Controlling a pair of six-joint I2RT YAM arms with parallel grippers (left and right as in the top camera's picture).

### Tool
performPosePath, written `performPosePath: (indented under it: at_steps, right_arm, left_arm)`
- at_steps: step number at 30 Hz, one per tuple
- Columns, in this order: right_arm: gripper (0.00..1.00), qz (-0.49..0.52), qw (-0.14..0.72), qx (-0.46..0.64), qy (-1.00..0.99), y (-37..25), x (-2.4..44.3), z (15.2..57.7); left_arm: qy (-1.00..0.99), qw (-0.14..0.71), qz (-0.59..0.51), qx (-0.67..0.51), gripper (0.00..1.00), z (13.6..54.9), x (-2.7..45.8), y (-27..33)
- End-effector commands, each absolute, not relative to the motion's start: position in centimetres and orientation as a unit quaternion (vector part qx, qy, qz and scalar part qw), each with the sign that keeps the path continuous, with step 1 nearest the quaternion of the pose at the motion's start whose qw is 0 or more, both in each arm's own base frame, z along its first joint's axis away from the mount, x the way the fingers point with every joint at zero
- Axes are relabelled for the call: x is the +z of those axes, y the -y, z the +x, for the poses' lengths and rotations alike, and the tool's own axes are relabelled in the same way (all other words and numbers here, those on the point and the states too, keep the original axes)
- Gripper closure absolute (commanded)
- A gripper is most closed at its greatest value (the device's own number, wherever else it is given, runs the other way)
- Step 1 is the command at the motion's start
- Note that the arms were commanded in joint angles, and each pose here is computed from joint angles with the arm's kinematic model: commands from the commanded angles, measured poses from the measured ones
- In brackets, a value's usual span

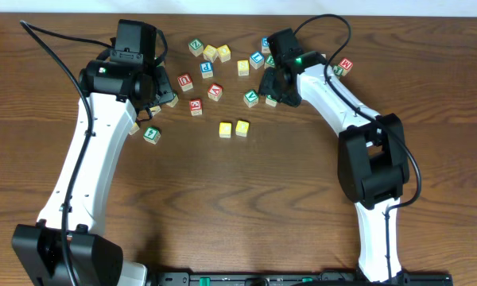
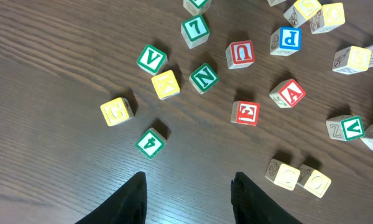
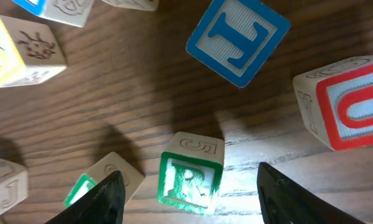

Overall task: Spell out CORL
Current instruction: 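Reach the right gripper to the green R block and grasp it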

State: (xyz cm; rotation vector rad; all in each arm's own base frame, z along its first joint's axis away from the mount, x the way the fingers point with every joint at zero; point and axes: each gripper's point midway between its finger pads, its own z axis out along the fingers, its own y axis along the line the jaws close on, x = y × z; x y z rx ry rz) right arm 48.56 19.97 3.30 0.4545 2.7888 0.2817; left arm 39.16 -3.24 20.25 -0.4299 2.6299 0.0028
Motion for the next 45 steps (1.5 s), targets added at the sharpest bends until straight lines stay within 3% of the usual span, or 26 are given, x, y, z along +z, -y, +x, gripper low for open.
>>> performPosePath:
  at_steps: [1,10,26,38,45]
  right_arm:
    - [0.37,0.137,0.156,0.088,-0.974,-20.6,2.6,48.8]
    - [0.41,0.136,0.151,0.079,-0.976,-20.6,1.4,48.7]
    - [0.58,0.136,0.157,0.061,-0.976,-20.0,1.3,48.8]
    - [0.72,0.076,0.153,0.048,-0.984,-19.8,1.3,48.4]
    - [0.73,0.051,0.156,0.047,-0.985,-19.8,2.4,48.2]
  left_arm:
    - [-0.960,0.232,-0.155,0.012,0.57,39.0,19.9,2.8]
    - [-0.960,0.232,-0.156,0.012,0.57,39.0,19.9,2.8]
    - [-0.960,0.232,-0.155,0.012,0.57,39.0,19.9,2.8]
    - [-0.960,0.232,-0.155,0.012,0.57,39.0,19.9,2.8]
    - [-0.960,0.232,-0.156,0.012,0.57,39.0,19.9,2.8]
